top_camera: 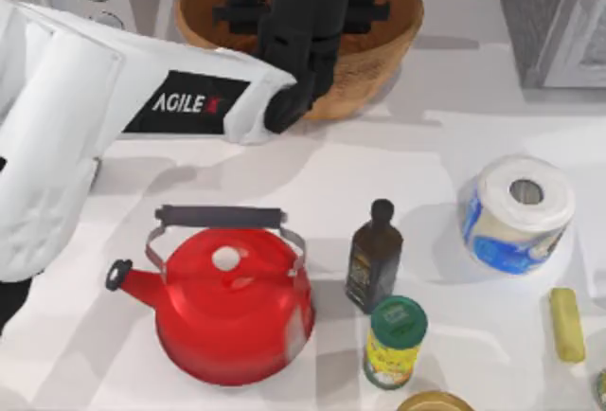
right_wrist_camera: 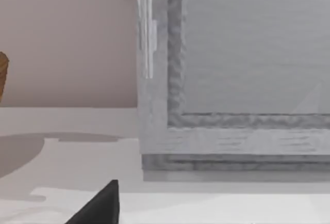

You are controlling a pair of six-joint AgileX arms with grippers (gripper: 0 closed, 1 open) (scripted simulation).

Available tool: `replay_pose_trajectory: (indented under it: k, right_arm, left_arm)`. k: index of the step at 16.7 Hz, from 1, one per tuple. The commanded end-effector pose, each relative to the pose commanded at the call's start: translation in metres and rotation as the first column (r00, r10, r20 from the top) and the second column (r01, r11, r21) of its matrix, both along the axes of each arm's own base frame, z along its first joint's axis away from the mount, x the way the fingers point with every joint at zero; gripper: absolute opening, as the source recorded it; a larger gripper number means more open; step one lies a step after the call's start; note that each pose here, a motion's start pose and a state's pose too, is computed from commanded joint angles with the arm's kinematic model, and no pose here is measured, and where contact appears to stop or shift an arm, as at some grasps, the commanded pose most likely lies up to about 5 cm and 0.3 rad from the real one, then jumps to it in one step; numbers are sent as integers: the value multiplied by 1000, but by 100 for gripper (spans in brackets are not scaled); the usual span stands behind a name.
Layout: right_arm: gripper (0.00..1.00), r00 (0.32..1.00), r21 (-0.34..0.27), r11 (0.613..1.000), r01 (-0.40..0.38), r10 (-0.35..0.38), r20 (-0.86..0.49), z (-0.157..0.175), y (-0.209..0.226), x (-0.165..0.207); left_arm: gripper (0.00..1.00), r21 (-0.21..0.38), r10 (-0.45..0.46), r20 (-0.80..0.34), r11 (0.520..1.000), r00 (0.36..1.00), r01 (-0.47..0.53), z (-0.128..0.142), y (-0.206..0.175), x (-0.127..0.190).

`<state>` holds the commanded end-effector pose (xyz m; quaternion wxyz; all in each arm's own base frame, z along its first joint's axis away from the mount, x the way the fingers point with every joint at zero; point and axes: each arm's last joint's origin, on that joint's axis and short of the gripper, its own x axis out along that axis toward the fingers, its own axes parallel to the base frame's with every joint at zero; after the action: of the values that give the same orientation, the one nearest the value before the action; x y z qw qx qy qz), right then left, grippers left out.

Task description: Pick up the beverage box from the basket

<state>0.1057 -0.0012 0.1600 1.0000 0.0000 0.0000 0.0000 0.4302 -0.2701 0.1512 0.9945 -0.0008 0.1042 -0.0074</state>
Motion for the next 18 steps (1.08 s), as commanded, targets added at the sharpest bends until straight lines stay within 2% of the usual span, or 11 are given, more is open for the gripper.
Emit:
replay_pose_trajectory:
  k: [1,2,11,14,18]
  right_arm:
    - [100,1000,0,1000,0,0,0,0,0,0]
    - [100,1000,0,1000,0,0,0,0,0,0]
    - [100,1000,0,1000,0,0,0,0,0,0]
    - [100,1000,0,1000,0,0,0,0,0,0]
    - [100,1000,0,1000,0,0,0,0,0,0]
  left_arm:
    - [2,0,0,0,1000,1000,0,0,0,0]
    - [0,0,0,0,1000,1000,0,0,0,0]
    - [0,0,-4,3,1000,1000,4,2,-2,-1]
    - [0,-7,-5,12,1000,1000,5,24,-6,3]
    - [0,8,-3,-10,1000,1000,3,79,-8,7]
